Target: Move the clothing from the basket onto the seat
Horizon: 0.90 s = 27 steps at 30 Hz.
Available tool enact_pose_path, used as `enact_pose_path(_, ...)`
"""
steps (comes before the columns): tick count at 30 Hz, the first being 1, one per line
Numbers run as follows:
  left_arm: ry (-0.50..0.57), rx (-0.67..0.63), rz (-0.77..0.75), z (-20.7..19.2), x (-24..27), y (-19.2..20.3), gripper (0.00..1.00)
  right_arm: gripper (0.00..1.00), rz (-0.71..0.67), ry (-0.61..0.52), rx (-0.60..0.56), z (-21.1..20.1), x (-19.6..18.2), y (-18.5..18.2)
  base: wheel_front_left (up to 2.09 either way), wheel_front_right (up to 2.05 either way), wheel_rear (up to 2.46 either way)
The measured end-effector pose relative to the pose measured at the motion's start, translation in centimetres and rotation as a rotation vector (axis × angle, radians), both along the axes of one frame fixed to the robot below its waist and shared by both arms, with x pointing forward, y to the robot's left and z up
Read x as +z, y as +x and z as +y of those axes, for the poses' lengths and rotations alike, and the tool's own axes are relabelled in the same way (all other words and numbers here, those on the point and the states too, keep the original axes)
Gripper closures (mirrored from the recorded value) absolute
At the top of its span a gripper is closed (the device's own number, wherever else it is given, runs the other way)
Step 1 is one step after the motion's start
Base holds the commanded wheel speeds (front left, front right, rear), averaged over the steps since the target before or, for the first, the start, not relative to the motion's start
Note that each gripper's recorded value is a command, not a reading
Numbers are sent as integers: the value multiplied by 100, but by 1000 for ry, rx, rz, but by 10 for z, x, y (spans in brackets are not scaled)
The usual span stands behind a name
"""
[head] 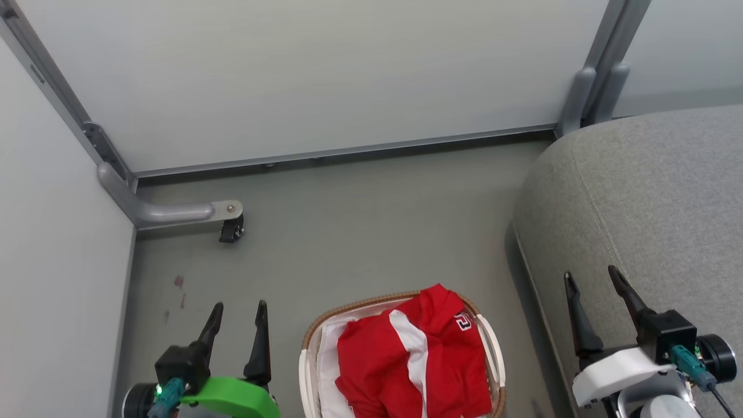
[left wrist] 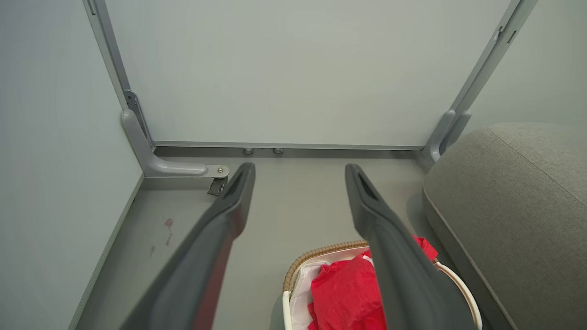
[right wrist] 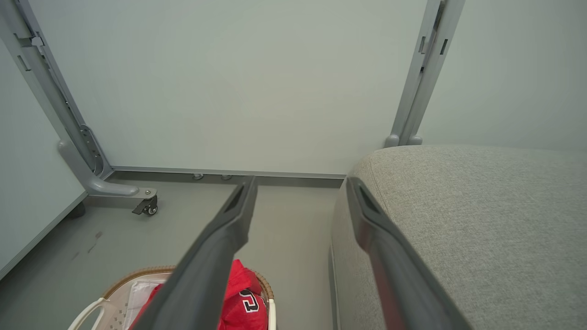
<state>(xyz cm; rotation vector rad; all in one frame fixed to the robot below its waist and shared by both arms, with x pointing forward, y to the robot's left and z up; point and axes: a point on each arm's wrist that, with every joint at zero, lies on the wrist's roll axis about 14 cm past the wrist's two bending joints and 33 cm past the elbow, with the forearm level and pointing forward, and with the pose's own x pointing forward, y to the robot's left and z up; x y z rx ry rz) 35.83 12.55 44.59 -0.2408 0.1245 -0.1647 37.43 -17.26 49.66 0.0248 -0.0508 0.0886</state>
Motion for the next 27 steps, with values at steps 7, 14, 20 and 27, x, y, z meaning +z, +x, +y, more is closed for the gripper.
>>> enact_pose_path(7,34,-127,-29,-35,3,40,0,0,-12,-3,-17,-6,1,29,0,0,0)
enact_pose_path(14,128,-362,64,-95,-47,73,0,0,19,8,-53,-19,-18,65,0,0,0)
enact_pose_path(20,216,-580,215,-135,-116,65,0,0,65,18,-72,-27,-43,85,0,0,0)
enact_pose_path(27,298,-778,352,-160,-185,55,0,0,134,41,-89,-35,-77,98,0,0,0)
